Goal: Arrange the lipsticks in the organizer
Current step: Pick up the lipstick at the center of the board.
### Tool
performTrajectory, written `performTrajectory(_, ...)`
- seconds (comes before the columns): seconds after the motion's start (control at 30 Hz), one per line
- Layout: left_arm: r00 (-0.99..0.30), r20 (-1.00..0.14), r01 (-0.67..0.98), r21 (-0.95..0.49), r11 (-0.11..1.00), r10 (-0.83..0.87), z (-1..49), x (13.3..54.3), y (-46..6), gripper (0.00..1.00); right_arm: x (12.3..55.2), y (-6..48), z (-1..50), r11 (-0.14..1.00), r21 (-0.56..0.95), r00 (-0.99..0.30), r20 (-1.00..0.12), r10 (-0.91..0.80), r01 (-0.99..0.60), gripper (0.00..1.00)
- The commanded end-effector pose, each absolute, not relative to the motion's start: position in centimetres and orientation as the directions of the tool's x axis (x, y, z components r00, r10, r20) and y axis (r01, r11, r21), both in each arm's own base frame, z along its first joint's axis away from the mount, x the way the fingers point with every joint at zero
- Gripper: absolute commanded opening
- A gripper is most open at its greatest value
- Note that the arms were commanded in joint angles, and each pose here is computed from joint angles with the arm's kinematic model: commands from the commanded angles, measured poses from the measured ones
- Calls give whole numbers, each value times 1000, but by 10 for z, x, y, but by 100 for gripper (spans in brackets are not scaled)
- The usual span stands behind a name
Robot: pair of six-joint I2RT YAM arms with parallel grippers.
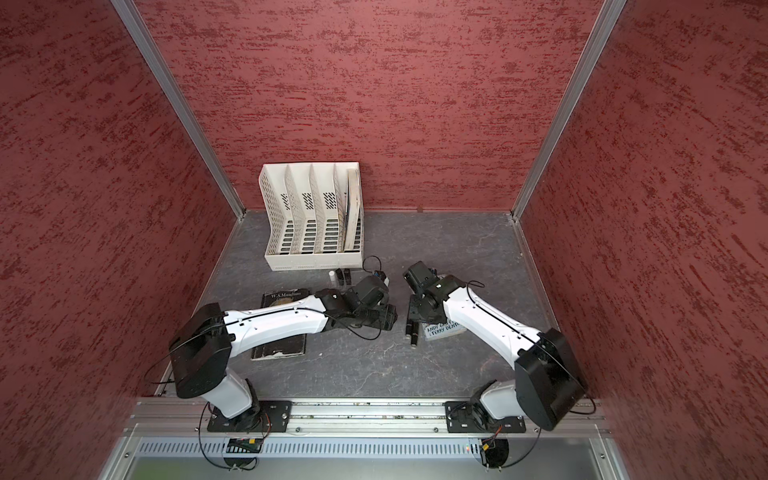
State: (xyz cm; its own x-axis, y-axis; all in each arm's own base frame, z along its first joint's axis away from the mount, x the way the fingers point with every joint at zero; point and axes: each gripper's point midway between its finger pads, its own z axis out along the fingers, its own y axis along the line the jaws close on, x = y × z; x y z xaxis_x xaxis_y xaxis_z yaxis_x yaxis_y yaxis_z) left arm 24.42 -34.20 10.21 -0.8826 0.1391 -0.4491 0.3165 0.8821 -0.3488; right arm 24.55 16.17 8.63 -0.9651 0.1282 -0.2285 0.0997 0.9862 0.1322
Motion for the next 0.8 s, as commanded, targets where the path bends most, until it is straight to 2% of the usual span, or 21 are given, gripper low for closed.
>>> performTrajectory(0.0, -909, -416, 210, -417, 884, 20, 107, 250, -320, 72, 248, 179, 78, 987, 146, -976, -195, 95, 67, 29)
performTrajectory(0.23, -906, -419, 148, -444, 884, -59, 107, 256, -290, 71, 264, 189, 61, 995, 91, -979, -196, 54, 37, 32)
performTrajectory(0.77, -905, -424, 173, -444, 879, -36, 102, 256, -293, 71, 289, 198, 40, 1000, 22, -980, -197, 4, -1, 32)
